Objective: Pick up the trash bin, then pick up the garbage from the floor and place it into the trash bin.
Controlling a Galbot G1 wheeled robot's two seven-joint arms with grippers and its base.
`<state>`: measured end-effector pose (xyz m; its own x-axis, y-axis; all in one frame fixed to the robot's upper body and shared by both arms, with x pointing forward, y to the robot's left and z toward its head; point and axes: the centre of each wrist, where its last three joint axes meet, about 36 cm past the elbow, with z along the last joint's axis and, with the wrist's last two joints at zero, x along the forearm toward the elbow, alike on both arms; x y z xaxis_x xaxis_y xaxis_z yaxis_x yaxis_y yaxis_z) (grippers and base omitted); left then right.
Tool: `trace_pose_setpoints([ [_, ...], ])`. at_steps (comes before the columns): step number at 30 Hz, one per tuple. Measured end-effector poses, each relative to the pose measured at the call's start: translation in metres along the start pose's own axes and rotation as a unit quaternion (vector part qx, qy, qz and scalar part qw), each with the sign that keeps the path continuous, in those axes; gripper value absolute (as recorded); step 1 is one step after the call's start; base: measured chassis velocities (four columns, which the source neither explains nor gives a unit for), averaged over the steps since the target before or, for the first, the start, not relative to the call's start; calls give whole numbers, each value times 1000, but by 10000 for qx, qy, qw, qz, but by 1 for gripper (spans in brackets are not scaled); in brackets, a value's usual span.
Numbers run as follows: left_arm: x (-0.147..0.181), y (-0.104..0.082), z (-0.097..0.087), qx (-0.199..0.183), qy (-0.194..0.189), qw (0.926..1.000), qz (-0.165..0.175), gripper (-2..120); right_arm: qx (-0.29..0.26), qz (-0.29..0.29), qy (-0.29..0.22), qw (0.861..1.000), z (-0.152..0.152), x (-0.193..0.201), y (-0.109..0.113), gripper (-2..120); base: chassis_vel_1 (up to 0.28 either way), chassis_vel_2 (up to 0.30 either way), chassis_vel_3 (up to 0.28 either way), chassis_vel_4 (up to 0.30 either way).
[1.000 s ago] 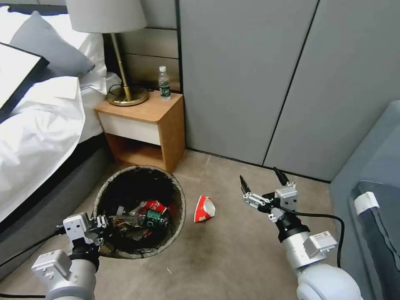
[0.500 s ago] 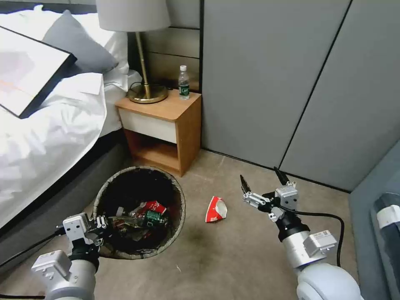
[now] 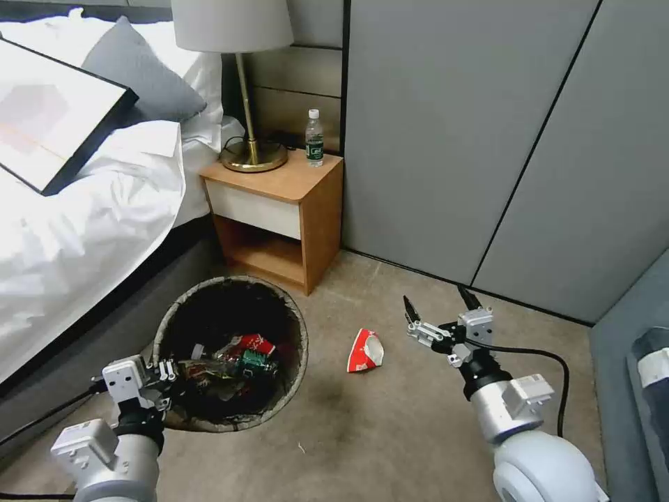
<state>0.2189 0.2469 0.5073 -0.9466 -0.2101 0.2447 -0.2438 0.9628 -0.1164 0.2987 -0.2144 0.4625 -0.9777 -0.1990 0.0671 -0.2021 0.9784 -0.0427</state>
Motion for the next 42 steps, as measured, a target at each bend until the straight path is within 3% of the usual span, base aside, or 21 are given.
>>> trace_pose_setpoints([
  [11, 0, 1, -1, 17, -10, 10000, -23, 3, -27, -121, 892, 9959, 38, -51, 2, 100, 0, 0, 0, 0],
  [23, 0, 3, -1, 5, -6, 10000, -49, 3, -43, -312, 1539, 9876, 65, -100, 6, 100, 0, 0, 0, 0],
  [42, -1, 5, -2, 54, -16, 9999, -96, 2, -147, -315, 2525, 9670, 136, -159, 8, 100, 0, 0, 0, 0],
])
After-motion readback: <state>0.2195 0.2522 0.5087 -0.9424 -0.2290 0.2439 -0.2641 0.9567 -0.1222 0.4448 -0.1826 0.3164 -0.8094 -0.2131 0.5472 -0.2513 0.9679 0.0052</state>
